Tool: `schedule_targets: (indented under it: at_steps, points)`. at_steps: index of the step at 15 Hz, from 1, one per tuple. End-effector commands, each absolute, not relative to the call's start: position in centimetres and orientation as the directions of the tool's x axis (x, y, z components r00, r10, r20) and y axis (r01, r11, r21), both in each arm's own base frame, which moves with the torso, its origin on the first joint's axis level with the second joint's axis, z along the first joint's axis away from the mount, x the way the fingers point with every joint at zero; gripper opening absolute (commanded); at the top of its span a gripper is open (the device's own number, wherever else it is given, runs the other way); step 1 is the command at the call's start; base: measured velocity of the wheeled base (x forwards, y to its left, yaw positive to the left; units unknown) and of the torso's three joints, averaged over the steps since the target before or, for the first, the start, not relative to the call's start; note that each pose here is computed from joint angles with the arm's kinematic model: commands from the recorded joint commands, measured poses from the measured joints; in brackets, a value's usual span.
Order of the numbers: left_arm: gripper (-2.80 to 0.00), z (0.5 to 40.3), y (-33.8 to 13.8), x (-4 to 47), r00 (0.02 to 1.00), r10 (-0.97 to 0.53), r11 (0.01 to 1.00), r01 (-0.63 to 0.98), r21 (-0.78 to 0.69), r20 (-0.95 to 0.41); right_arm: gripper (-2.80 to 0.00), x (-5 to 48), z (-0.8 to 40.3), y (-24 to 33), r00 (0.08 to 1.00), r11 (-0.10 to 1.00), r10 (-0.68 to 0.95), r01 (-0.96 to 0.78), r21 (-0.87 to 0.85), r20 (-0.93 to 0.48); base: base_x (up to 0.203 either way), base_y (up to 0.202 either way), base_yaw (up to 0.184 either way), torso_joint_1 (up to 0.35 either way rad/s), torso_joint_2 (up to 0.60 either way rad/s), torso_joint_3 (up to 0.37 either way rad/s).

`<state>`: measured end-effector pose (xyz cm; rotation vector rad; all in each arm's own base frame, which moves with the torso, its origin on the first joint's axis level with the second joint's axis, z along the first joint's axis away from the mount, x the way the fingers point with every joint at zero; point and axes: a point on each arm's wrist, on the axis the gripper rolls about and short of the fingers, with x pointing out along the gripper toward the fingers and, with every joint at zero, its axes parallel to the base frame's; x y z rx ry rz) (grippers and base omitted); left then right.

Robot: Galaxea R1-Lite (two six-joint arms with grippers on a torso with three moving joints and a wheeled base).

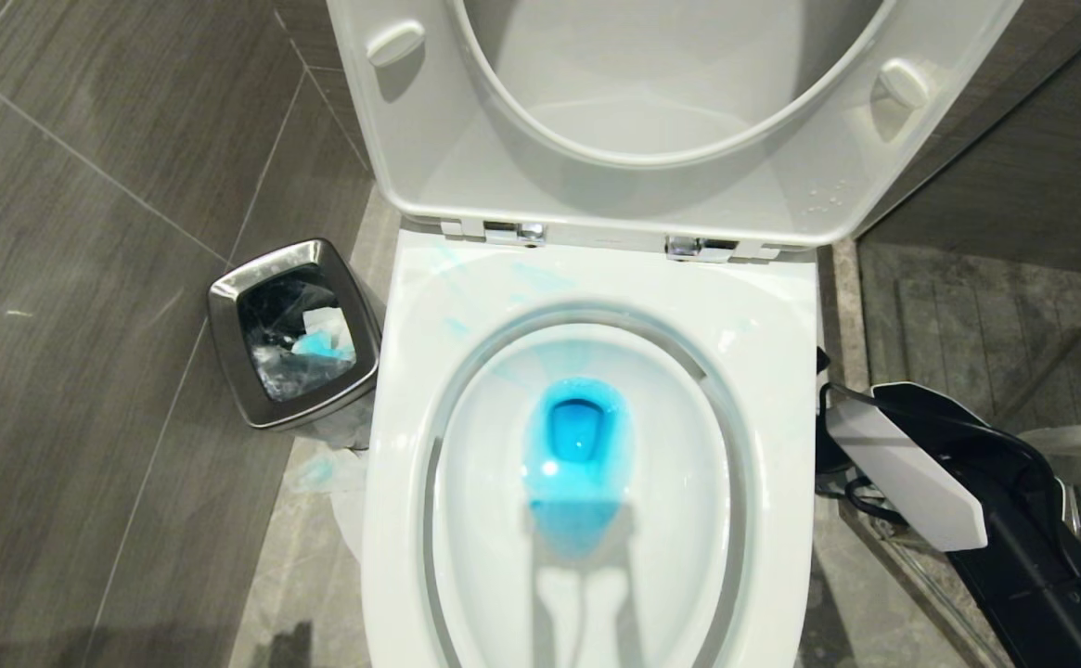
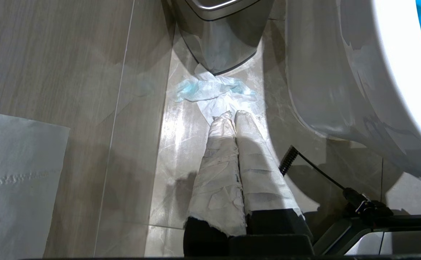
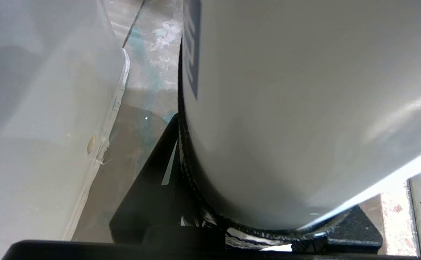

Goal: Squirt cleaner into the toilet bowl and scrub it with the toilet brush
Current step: Place the cleaning agent on the floor

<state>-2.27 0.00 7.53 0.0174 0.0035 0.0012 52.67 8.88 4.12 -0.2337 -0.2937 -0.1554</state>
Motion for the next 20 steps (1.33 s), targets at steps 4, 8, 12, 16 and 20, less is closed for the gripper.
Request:
schedule_targets:
  at_steps: [4,8,12,16,20]
  points:
    - [-2.80,7.54,0.00,-2.27,1.000,0.002,1.000,-0.001,0.017,-0.003,-2.80,52.68,4.41,8.90,0.940,0.966,-0.120,0.185,-0.181,0.319,0.000,0.000,0.000,0.000,0.00,0.000]
    - [-2.80,7.54,0.00,-2.27,1.000,0.002,1.000,-0.001,0.018,-0.003,-2.80,52.68,4.49,8.90,0.940,0.966,-0.120,0.185,-0.179,0.320,0.000,0.000,0.000,0.000,0.00,0.000]
    - [-2.80,7.54,0.00,-2.27,1.000,0.002,1.000,-0.001,0.018,-0.003,-2.80,52.79,4.49,8.93,0.939,0.968,-0.119,0.182,-0.173,0.322,0.000,0.000,0.000,0.000,0.00,0.000]
    - [-2.80,7.54,0.00,-2.27,1.000,0.001,1.000,-0.001,0.018,-0.003,-2.80,52.83,4.46,9.03,0.940,0.969,-0.111,0.174,-0.174,0.324,0.000,0.000,0.000,0.000,0.00,0.000]
    - [-2.80,7.54,0.00,-2.27,1.000,0.002,1.000,-0.001,0.018,-0.003,-2.80,52.84,4.44,9.04,0.941,0.970,-0.107,0.170,-0.176,0.323,0.000,0.000,0.000,0.000,0.00,0.000]
